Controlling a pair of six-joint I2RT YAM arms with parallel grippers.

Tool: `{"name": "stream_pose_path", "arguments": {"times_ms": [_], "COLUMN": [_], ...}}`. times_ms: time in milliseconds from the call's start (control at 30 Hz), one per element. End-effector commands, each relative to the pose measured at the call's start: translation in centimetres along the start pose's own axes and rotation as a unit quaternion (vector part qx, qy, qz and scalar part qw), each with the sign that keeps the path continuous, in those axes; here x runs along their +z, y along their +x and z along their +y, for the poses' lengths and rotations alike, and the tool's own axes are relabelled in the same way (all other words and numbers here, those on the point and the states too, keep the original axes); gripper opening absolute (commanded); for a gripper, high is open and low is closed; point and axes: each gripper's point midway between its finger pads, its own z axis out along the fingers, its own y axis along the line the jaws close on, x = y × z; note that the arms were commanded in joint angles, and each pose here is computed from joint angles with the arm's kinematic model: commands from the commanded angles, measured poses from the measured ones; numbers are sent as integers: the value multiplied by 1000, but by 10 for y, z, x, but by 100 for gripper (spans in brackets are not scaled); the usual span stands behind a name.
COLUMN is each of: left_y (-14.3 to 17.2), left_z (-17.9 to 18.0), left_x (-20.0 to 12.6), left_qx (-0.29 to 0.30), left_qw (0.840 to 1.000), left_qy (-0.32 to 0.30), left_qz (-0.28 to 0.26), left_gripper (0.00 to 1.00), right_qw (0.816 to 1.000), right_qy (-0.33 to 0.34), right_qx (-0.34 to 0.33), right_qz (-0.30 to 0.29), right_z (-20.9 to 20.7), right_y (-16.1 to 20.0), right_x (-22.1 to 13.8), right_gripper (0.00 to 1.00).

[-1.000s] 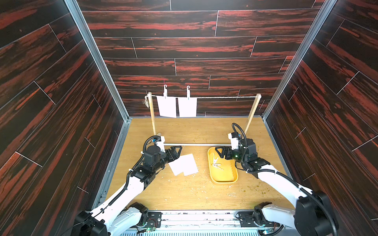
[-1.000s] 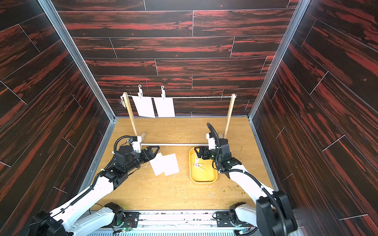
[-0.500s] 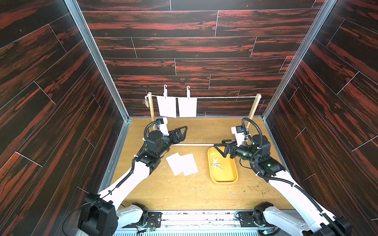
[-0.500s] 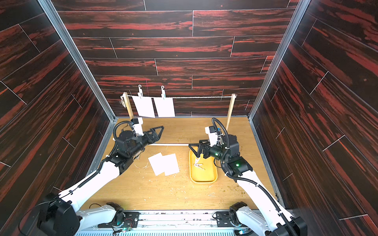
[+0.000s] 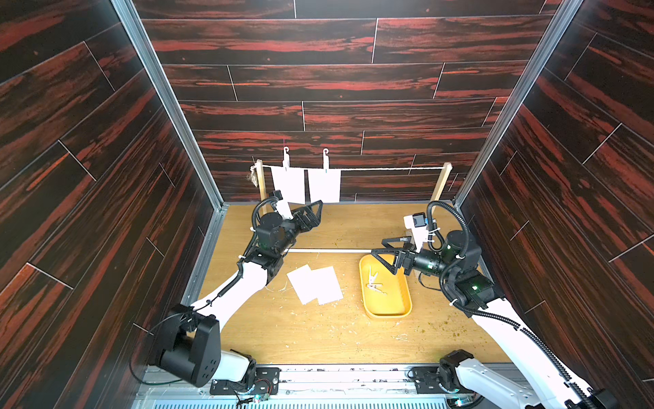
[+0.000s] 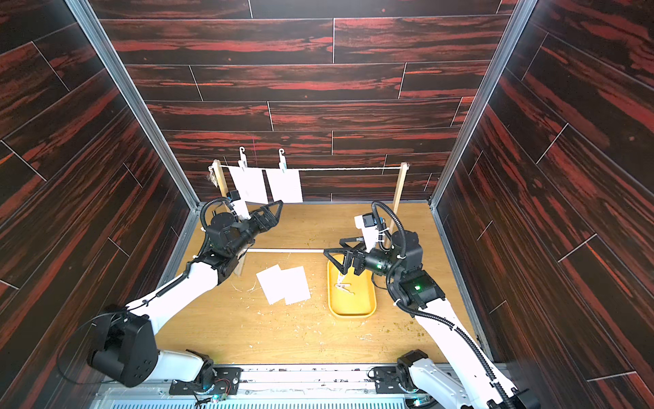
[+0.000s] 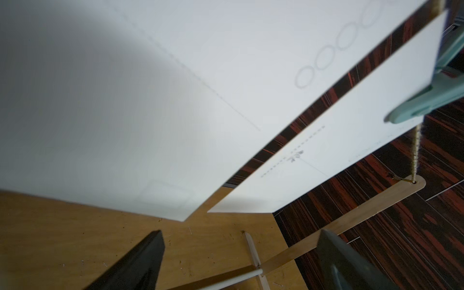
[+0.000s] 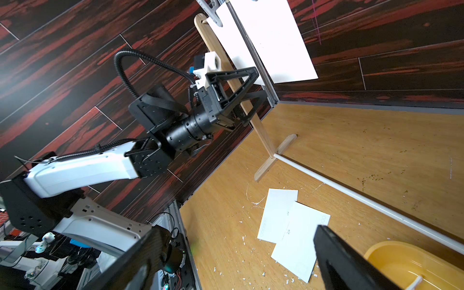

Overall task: Remove the postcards from the strings
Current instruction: Pinch the postcard on the clothesline.

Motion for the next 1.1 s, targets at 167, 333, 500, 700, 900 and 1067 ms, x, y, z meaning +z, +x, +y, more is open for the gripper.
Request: {"name": "stream_pose_path", "arguments": {"times_ms": [167, 333, 500, 700, 900, 1067], "left_y": [-33, -32, -30, -26, -22, -17], "left_z": [-30, -36, -44, -54, -58, -62], "left_x": [17, 25, 25, 19, 11, 5], "left_qx": [6, -1, -17, -25, -39, -44], "left_qw": [996, 993, 989, 983, 980, 979], "left_qy": [90, 114, 144, 180, 194, 198], "left_qz": [-17, -7, -2, 2, 5, 9], "left_gripper": [100, 99, 87, 68, 49, 40], "right_qw": [1000, 1000, 1000, 1000, 1000, 1000], "right_qy": [-25, -24, -21, -16, -13, -13], "right_qx": [-13, -11, -8, -4, -2, -3], "right_qz": [-1, 0, 3, 7, 8, 10], "right_z": [15, 14, 11, 6, 3, 3], "right_y": [-13, -12, -12, -10, -8, -7], "right_x": [1, 2, 5, 9, 9, 9], "right_gripper": [98, 98, 98, 97, 97, 97]}}
